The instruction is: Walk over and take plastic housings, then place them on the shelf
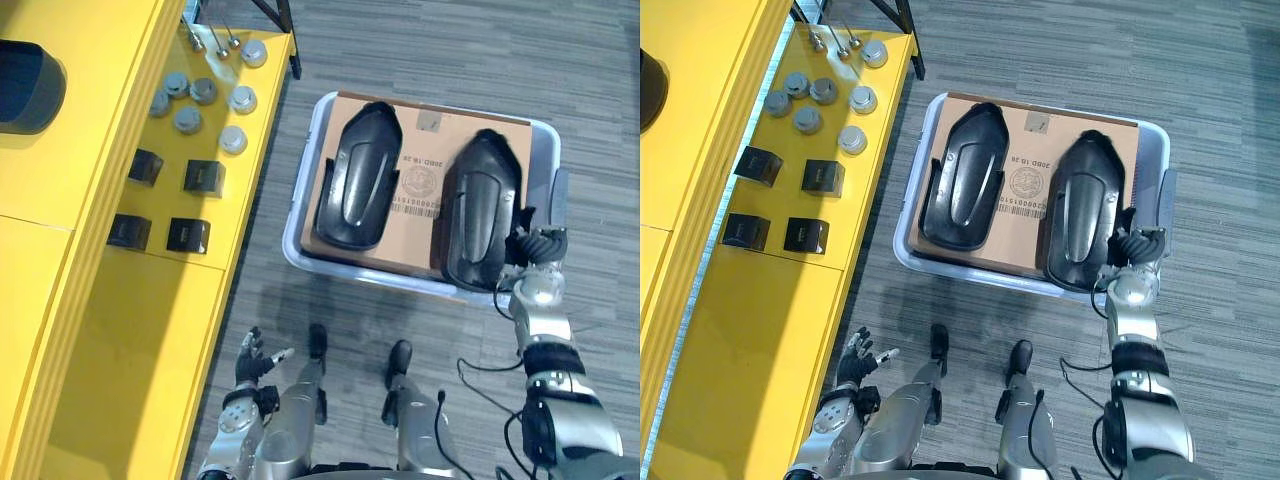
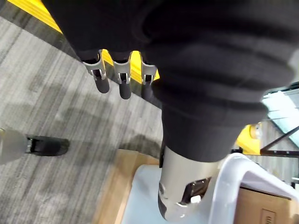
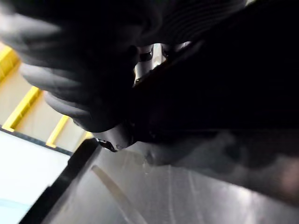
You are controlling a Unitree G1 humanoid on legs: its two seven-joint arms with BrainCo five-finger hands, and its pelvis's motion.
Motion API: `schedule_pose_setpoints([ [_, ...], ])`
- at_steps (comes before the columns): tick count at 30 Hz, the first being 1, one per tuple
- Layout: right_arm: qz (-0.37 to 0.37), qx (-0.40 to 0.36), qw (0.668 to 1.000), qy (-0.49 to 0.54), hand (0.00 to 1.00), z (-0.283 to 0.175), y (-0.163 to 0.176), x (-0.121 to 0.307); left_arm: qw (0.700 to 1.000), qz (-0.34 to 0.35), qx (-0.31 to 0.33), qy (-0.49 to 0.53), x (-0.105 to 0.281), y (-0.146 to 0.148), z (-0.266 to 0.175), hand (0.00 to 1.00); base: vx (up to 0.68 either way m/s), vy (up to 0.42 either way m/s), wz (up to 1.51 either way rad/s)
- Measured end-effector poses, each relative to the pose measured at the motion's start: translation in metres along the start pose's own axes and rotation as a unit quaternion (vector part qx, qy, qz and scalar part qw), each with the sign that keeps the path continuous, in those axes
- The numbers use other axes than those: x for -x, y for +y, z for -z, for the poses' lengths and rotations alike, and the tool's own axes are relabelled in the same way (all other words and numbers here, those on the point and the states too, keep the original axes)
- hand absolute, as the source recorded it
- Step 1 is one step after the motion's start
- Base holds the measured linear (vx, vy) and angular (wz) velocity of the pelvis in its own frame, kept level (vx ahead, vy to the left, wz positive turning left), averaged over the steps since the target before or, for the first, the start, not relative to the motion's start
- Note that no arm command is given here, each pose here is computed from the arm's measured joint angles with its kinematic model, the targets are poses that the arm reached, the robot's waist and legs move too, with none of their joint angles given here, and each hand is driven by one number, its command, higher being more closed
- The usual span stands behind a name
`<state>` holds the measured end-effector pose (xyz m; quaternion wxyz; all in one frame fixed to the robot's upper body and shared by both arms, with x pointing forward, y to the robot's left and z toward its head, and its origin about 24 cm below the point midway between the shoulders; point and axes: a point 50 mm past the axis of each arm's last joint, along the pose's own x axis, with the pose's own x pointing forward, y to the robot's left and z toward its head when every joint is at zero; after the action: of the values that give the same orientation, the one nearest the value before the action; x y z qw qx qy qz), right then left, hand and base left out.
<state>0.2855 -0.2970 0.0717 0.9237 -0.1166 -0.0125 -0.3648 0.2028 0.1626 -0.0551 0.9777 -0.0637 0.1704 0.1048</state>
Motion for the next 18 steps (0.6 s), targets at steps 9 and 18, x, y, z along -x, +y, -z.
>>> schedule_pose_setpoints([
  [9,0.024,0.032,0.994,-0.101,1.00,-0.024,-0.007,0.050,0.967,0.072,0.062,-0.236,0.028,-0.035,-0.105,0.00,0.03,-0.014,0.10],
  [18,-0.043,0.059,0.974,-0.215,1.00,-0.068,0.035,0.078,0.927,0.153,0.112,-0.324,0.043,-0.085,-0.155,0.00,0.00,-0.004,-0.02],
])
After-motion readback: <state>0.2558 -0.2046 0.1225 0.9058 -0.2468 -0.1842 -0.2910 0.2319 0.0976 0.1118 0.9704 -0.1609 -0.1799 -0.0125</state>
